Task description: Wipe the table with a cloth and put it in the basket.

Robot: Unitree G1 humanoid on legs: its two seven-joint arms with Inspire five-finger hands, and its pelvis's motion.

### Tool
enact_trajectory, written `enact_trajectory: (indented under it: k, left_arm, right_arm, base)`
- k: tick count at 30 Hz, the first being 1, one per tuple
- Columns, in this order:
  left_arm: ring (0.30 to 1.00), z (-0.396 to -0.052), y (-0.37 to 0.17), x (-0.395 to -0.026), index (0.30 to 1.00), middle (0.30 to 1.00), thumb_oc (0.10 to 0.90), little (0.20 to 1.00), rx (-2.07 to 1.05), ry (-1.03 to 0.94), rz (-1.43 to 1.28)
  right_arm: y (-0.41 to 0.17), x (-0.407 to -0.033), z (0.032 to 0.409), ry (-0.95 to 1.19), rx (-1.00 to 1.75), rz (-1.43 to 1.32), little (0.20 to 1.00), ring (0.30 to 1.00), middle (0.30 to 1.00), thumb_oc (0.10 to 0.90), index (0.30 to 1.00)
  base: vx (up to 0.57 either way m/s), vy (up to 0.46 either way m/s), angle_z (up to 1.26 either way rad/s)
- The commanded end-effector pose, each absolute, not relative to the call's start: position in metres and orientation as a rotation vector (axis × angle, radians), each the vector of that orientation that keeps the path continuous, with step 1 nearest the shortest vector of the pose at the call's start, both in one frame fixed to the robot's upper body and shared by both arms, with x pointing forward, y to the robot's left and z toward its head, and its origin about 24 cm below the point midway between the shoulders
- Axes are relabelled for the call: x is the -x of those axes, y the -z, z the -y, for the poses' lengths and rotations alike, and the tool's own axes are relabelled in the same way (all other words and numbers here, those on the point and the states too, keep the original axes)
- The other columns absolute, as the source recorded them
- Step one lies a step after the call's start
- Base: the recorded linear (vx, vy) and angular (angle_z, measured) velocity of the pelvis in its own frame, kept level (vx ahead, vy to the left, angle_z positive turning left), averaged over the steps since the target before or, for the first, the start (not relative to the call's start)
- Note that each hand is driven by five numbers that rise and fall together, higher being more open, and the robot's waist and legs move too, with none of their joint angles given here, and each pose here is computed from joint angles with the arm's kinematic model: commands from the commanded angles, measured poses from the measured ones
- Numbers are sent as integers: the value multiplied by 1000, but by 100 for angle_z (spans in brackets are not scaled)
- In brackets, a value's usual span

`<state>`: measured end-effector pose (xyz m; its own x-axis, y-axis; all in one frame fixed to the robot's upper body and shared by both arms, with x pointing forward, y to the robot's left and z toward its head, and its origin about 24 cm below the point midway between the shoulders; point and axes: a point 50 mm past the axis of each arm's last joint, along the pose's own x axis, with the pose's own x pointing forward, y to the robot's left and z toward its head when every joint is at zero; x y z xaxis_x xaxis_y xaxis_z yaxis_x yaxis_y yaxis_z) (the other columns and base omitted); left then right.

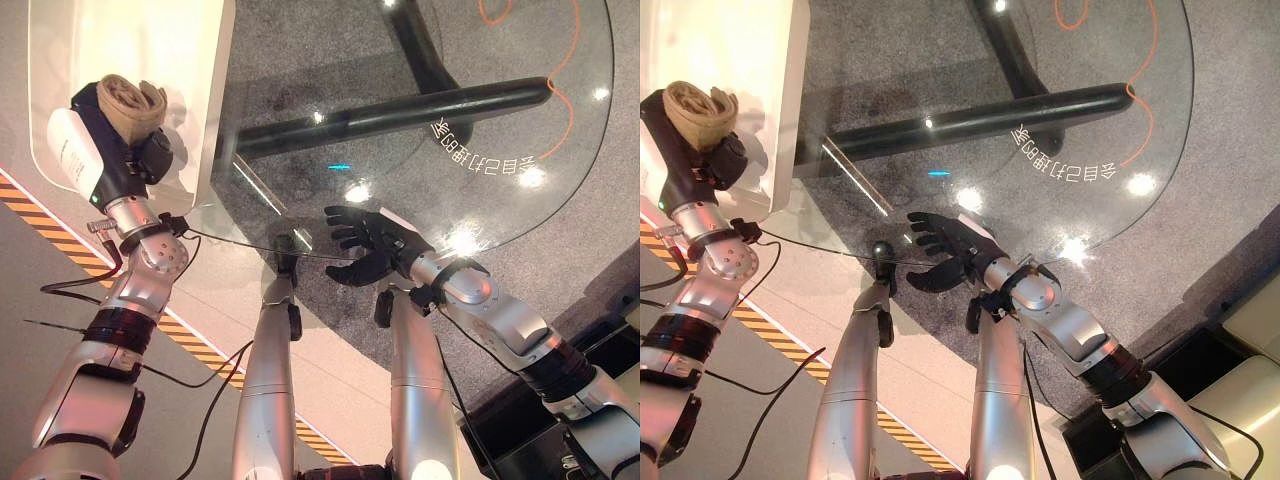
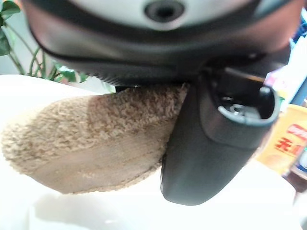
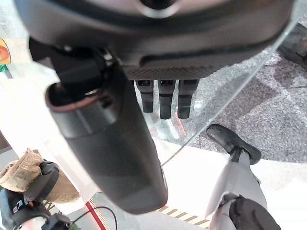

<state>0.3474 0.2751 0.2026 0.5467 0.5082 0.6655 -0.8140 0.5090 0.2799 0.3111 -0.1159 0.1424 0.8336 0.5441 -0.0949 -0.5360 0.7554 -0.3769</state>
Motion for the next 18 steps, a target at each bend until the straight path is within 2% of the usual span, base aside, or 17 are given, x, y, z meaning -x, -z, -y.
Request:
enact_trajectory:
  k: [1, 5, 11, 12, 14, 15, 16, 18]
  left_arm:
    - [300, -291, -240, -339, 300, 300, 100, 200, -453, -955, 675]
    - [300, -295, -240, -344, 300, 300, 100, 200, -360, -939, 649]
    - [300, -296, -245, -349, 300, 300, 100, 200, -386, -922, 632]
    - [444, -297, -246, -350, 444, 444, 267, 367, -389, -919, 628]
    - [587, -297, -247, -350, 587, 587, 435, 535, -399, -920, 624]
    - [813, -297, -248, -351, 813, 813, 698, 798, -399, -913, 617]
    - [900, -297, -248, -352, 900, 900, 800, 900, -400, -910, 616]
    - [900, -296, -247, -353, 900, 900, 800, 900, -399, -909, 607]
  right_arm:
    - [-140, -297, 97, -711, 341, 47, 900, 900, 900, 800, 900]
    - [-144, -303, 98, -696, 337, 67, 900, 900, 900, 800, 900]
    - [-149, -306, 99, -697, 336, 84, 900, 900, 900, 800, 900]
    - [-149, -307, 100, -697, 335, 87, 900, 900, 900, 800, 900]
    - [-148, -307, 101, -697, 333, 92, 900, 900, 900, 800, 900]
    - [-149, -307, 101, -699, 333, 96, 900, 900, 900, 800, 900]
    - [-149, -307, 100, -700, 334, 98, 900, 900, 900, 800, 900]
    - [-149, -307, 99, -701, 338, 101, 900, 900, 900, 800, 900]
  base:
    - [0, 0, 0]
    - [0, 0, 0]
    - [-17, -1, 0]
    - [0, 0, 0]
    - [0, 0, 0]
    - [0, 0, 0]
    - [0, 0, 0]
    - [-17, -2, 0]
